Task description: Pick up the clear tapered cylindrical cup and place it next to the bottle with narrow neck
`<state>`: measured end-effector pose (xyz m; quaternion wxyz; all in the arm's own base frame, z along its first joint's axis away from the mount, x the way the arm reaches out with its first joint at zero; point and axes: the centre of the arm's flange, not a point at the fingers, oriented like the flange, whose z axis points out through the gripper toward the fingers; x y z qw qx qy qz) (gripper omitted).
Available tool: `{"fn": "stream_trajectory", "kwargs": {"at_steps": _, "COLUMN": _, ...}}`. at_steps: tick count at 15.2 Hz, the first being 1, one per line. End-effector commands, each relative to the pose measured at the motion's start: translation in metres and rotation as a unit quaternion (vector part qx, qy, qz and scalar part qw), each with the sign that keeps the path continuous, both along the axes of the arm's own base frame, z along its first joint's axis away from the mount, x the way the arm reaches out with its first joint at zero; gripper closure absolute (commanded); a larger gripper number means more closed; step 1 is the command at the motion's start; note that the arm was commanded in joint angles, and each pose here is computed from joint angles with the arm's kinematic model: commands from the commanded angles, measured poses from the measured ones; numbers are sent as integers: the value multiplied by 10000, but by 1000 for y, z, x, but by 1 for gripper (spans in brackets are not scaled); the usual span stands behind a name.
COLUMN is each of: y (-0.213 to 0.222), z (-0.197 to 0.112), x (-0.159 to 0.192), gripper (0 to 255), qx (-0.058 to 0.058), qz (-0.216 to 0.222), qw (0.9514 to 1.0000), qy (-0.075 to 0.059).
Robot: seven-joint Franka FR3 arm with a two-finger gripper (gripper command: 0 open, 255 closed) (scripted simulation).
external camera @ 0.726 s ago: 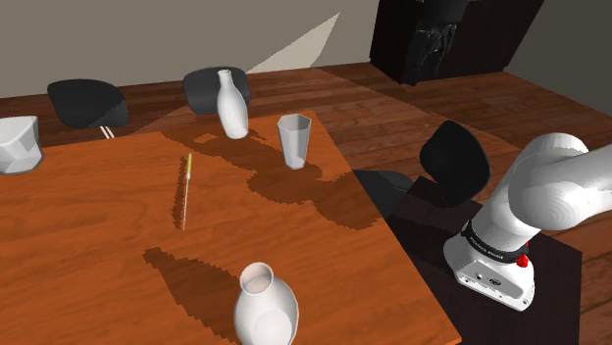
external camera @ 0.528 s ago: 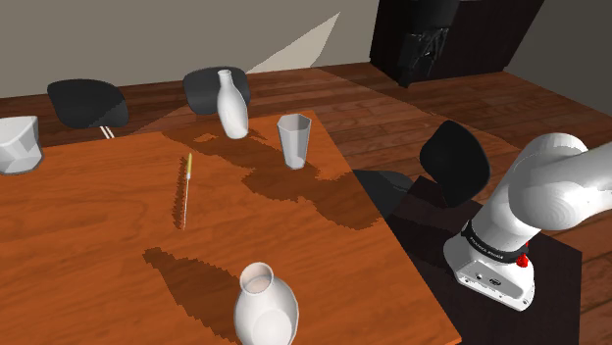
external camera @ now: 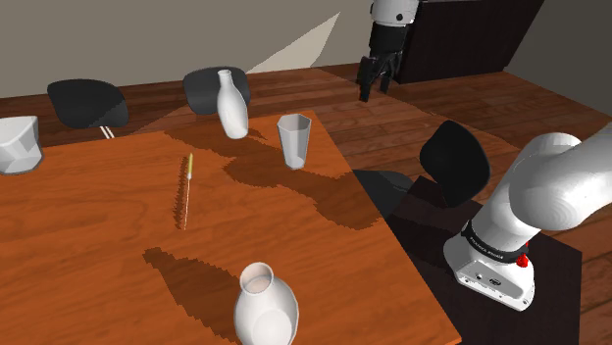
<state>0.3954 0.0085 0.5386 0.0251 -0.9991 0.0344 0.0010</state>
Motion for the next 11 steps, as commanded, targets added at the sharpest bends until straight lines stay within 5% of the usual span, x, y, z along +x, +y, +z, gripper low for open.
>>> {"fn": "stream_trajectory", "kwargs": {"at_steps": 1, "y": 1, "z": -15, "x": 22, "gripper": 0, "qx": 32, "qz": 14, "qw": 10000, "qy": -47}}
{"fn": "stream_trajectory", "kwargs": {"at_steps": 11, "y": 18, "z": -85, "x": 127, "gripper": 0, "qx": 186, "qz": 89, "qw": 9995, "qy": -223}}
